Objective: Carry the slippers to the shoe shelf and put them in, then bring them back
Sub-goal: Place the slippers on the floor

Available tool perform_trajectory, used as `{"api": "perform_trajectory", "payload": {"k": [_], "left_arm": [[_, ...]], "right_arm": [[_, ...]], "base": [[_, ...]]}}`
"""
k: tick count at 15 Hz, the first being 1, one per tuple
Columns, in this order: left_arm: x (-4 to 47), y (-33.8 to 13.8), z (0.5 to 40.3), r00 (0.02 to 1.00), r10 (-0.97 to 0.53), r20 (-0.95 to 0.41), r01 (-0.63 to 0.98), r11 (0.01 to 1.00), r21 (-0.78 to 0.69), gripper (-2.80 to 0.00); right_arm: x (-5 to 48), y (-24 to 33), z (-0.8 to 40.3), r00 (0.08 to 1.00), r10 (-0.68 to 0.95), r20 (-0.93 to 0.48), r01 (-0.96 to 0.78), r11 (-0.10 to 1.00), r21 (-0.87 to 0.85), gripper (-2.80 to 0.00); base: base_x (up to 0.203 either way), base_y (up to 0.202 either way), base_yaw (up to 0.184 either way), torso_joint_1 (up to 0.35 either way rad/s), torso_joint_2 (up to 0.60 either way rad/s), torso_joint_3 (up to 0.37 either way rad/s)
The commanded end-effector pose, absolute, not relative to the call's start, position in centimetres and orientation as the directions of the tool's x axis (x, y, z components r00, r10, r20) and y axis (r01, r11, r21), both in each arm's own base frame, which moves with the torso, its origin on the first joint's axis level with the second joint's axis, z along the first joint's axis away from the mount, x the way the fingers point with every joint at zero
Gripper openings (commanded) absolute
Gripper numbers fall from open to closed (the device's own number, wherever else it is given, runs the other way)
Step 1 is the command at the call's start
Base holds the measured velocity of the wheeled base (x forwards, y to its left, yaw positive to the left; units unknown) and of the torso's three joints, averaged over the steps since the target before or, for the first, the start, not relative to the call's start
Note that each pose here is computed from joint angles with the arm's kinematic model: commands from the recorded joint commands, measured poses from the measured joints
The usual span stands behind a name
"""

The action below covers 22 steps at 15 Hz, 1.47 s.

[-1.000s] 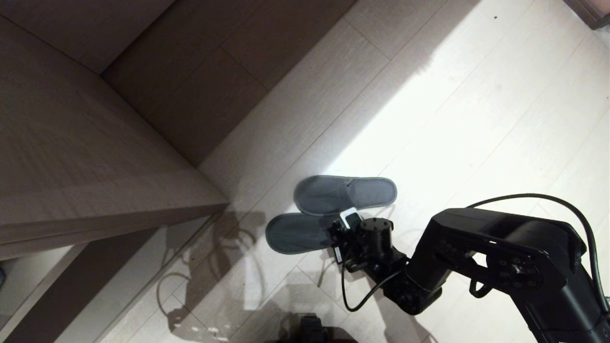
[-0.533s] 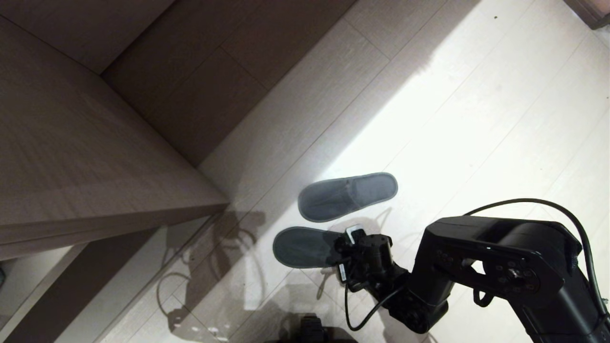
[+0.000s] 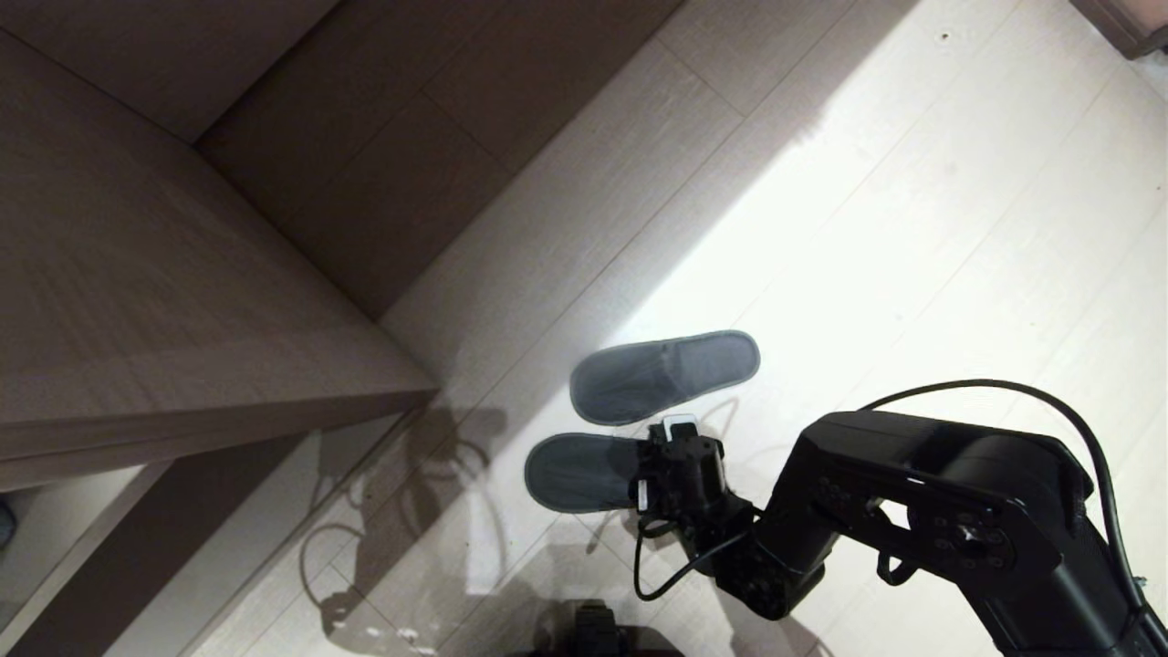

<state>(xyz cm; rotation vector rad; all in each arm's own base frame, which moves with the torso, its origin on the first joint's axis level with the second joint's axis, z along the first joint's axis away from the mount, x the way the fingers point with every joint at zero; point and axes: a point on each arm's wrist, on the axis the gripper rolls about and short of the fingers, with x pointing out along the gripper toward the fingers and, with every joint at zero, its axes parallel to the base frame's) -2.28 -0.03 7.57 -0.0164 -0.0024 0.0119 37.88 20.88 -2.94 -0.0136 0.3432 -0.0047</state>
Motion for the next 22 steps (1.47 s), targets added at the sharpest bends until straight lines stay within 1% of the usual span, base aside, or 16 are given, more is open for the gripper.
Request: {"api": "perform_trajectory", "payload": {"k": [1, 6, 8, 11, 16, 19, 22], "left_arm": [[-2.3, 0.0, 7.6, 1.000, 0.012, 0.002, -0.012, 1.000, -0.017, -2.80], [-2.3, 0.0, 7.6, 1.000, 0.012, 0.002, -0.012, 1.000, -0.017, -2.80], [-2.3, 0.0, 7.6, 1.000, 0.012, 0.002, -0.012, 1.000, -0.017, -2.80], [-2.3, 0.0, 7.6, 1.000, 0.012, 0.002, -0.012, 1.000, -0.017, -2.80], [-2.3, 0.0, 7.6, 1.000, 0.012, 0.003, -0.012, 1.000, -0.017, -2.80], [-2.3, 0.0, 7.6, 1.000, 0.012, 0.002, -0.012, 1.000, -0.017, -2.80], [-2.3, 0.0, 7.6, 1.000, 0.012, 0.002, -0.012, 1.000, -0.017, -2.80]], "right_arm": [[38.8, 20.0, -2.8, 0.948, -0.048, -0.314, 0.049, 0.999, -0.005, -2.80], [39.7, 19.2, -1.2, 0.959, -0.095, -0.267, 0.098, 0.995, -0.003, -2.80], [39.8, 18.8, 0.4, 0.966, -0.098, -0.239, 0.104, 0.995, 0.011, -2.80], [40.1, 18.0, 2.6, 0.974, -0.112, -0.196, 0.111, 0.994, -0.014, -2.80], [40.5, 17.0, 4.0, 0.980, -0.131, -0.148, 0.133, 0.991, -0.001, -2.80], [39.0, 17.2, 6.5, 0.990, -0.097, -0.105, 0.097, 0.995, -0.005, -2.80], [36.1, 17.7, 7.7, 0.991, 0.047, -0.125, -0.049, 0.999, -0.013, -2.80]], "base": [[0.000, 0.000, 0.000, 0.000, 0.00, 0.000], [0.000, 0.000, 0.000, 0.000, 0.00, 0.000], [0.000, 0.000, 0.000, 0.000, 0.00, 0.000], [0.000, 0.000, 0.000, 0.000, 0.00, 0.000], [0.000, 0.000, 0.000, 0.000, 0.00, 0.000], [0.000, 0.000, 0.000, 0.000, 0.00, 0.000], [0.000, 0.000, 0.000, 0.000, 0.00, 0.000]]}}
